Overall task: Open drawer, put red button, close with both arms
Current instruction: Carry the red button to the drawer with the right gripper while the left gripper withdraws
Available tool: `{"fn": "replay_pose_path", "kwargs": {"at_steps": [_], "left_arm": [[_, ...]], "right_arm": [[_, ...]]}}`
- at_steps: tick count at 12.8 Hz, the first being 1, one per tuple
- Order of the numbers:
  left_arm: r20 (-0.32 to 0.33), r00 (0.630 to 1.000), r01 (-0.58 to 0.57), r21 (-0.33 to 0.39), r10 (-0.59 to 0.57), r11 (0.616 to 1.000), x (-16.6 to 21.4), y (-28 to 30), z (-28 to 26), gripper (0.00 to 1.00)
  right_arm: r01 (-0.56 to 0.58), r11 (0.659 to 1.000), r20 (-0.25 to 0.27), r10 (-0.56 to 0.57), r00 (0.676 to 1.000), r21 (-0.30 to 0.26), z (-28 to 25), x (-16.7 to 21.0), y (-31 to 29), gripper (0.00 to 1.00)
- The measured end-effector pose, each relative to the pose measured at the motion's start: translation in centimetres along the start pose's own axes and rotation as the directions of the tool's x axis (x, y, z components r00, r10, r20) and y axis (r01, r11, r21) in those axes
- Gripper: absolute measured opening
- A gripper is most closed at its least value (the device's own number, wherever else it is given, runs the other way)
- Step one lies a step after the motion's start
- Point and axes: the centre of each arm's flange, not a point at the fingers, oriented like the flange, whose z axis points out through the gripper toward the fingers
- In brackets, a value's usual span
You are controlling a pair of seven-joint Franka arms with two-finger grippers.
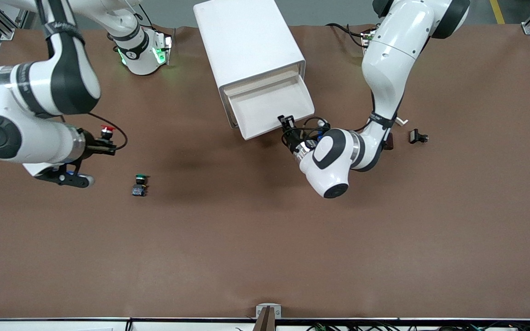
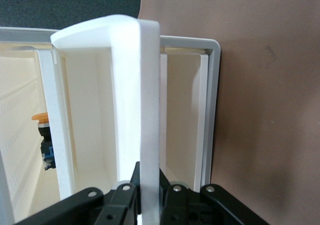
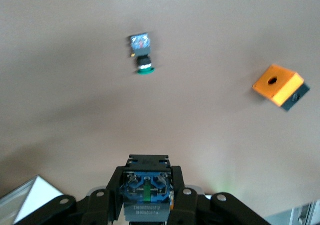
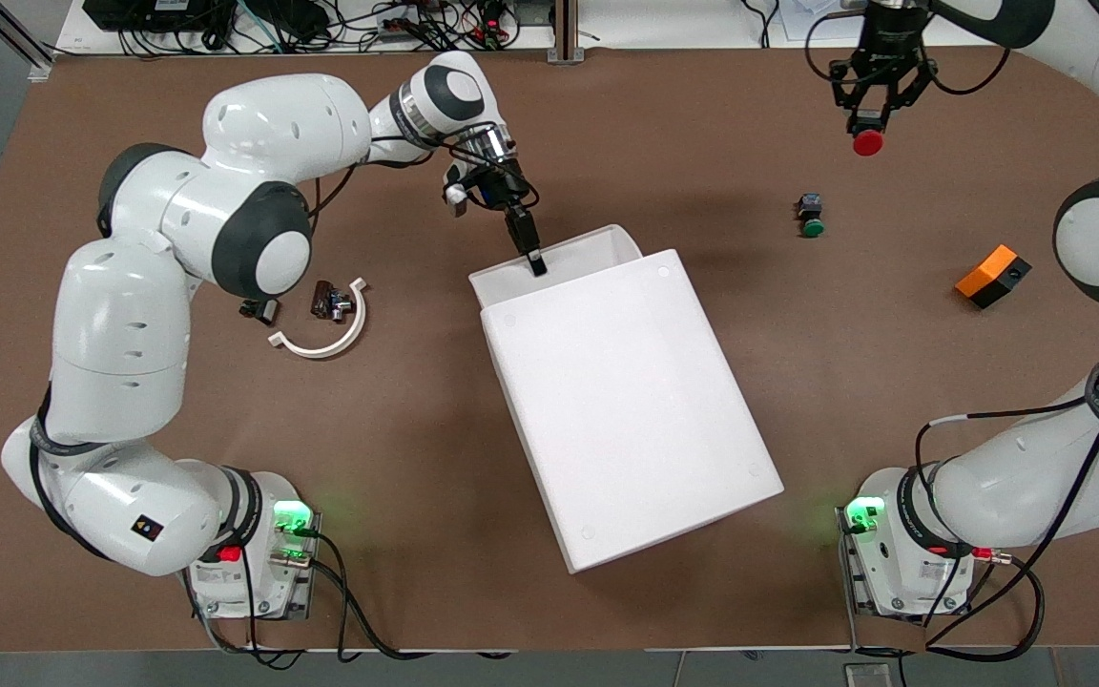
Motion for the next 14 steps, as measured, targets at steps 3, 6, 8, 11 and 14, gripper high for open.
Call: {"fn": "replay_pose_path", "kwargs": {"at_steps": [3, 6, 8, 11, 14], "left_arm": [[0.056, 0.998, -0.008, -0.05, 0.01, 0.999, 0.8, 1.4, -2.5, 0.37], [0.096, 0.995, -0.012, -0.091, 0.021, 0.996, 1.4, 1.8, -5.3, 0.71], [0.141, 0.99, -0.01, -0.144, 0.03, 0.99, 2.2, 1.8, -9.1, 0.94], [0.214, 0.972, -0.047, -0.24, 0.1, 0.97, 5.7, 2.2, -16.6, 1.0], [0.123, 0.964, -0.175, -0.382, 0.237, 0.907, 10.8, 2.1, -22.5, 1.0]], "right_arm": [[-0.124, 0.991, 0.005, 0.125, 0.992, -0.047, 0.2, -4.6, -7.2, 0.41], [-0.25, 0.968, 0.008, 0.25, 0.968, -0.032, 0.2, -10.6, -14.6, 0.41], [-0.318, 0.948, 0.001, 0.318, 0.948, 0.003, 0.2, -14.0, -18.6, 0.41], [-0.447, 0.889, -0.018, 0.451, 0.893, 0.096, 0.6, -17.5, -23.7, 0.41], [-0.564, 0.809, -0.026, 0.575, 0.818, 0.166, 2.2, -21.3, -28.8, 0.41]]}}
